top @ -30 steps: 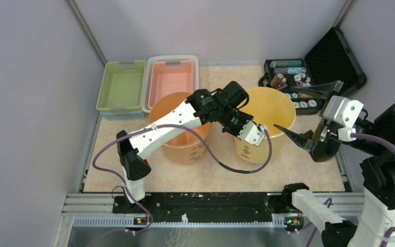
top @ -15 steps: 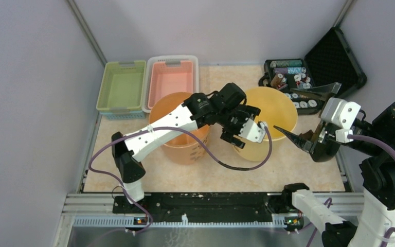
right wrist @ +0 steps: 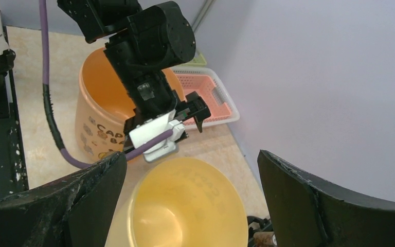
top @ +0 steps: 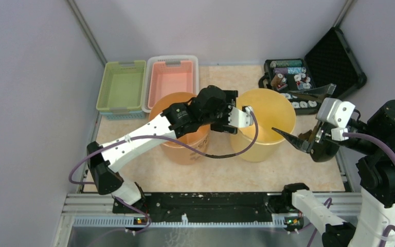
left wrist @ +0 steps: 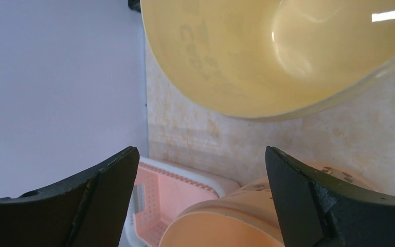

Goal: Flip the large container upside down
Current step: Place the container at the center of the board, then move the container to the center of the board.

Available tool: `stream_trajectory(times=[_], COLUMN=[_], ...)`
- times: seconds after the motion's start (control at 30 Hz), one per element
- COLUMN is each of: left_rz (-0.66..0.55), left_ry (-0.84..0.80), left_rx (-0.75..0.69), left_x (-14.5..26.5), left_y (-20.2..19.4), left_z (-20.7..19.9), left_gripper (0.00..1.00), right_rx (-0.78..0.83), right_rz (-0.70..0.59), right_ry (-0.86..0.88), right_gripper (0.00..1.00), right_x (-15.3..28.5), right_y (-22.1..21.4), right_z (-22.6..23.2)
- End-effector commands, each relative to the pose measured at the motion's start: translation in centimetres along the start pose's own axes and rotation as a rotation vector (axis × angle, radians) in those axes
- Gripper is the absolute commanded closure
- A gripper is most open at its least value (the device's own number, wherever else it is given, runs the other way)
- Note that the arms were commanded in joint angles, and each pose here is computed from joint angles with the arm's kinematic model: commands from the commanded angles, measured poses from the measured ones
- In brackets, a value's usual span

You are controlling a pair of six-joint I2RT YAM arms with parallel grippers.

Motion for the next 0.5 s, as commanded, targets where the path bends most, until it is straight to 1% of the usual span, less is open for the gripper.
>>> stream_trajectory(times=[0.0,0.13,0.17,0.23,0.33,0.47], left_rz=[0.149,0.225,0.238,0.255,0.253,0.263], left_ry=[0.15,0.163,0.151,0.114,0.061,0.016], left_rx=[0.074,0.118,0.124,0.13,0.156,0.216], left_x=[-0.7,-0.9,-0.8,-0.5,0.8,3.1], left_y=[-2.8,-4.8,-5.2,-5.7,-6.4,-8.1], left_z=[1.6,1.7,1.5,0.8,-0.3,-1.6], left_gripper=[0.01,0.02,0.05,0.12,0.3,0.4], right_rx=[0.006,-0.004,-0.005,-0.009,-0.02,-0.036], right_rz=[-0.017,-0.013,-0.013,-0.012,-0.008,0.003], right_ry=[0.015,0.02,0.022,0.028,0.034,0.035], right_gripper=[0.01,0.01,0.01,0.01,0.01,0.01], right_x=[-0.3,-0.5,-0.6,-0.7,-1.0,-1.3], right_y=[0.0,-0.3,-0.3,-0.4,-0.8,-1.4], right_z=[0.0,-0.2,-0.2,-0.3,-0.4,-0.7])
Point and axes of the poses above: each gripper's point midway between its finger pads, its own x axis back along the fingers, its own z axis along the line the jaws close on, y = z × x, the point moved 6 cm from there along x, back along the fingers, and after that the axes turned 15 degrees about -x, right-handed, at the moved point
